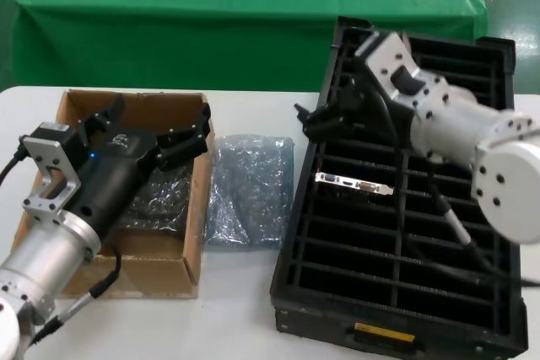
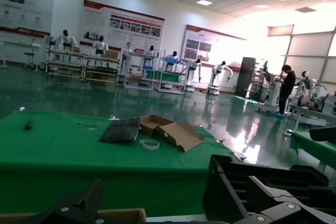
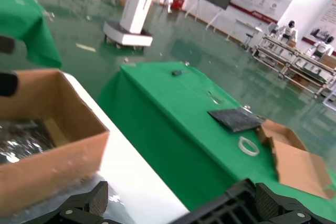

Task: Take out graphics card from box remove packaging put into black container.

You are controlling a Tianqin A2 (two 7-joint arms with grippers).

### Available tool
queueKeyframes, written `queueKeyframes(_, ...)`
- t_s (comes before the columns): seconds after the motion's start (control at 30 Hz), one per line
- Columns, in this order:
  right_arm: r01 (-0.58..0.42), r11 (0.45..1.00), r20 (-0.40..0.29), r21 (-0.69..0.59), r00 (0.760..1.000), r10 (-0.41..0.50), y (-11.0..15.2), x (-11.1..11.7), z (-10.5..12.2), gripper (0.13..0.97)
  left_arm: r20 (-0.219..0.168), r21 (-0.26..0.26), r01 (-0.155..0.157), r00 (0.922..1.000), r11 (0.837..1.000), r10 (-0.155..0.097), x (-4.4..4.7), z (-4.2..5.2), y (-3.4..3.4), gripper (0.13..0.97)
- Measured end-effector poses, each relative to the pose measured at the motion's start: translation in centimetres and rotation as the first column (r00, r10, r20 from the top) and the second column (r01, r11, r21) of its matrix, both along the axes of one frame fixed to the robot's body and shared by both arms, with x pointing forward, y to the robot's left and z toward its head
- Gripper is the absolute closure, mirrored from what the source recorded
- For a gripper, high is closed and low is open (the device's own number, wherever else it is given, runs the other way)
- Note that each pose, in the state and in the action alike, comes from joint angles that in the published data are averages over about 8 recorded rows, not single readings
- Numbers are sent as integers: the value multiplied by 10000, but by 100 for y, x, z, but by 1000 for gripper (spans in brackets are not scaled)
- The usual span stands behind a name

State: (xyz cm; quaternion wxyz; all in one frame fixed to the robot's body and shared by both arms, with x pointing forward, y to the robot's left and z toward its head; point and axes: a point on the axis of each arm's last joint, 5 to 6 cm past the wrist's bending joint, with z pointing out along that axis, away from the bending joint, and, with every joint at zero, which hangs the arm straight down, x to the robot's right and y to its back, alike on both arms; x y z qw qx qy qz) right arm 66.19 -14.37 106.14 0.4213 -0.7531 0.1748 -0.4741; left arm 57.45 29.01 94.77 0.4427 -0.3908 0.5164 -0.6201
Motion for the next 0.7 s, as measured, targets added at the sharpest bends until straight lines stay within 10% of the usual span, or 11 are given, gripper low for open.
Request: queueKeyframes(0.7,-401,9506,438,3077,9987,280,-380,-412,-892,130,-209,366,-991,9948,9944,999,-244,-376,-44,132)
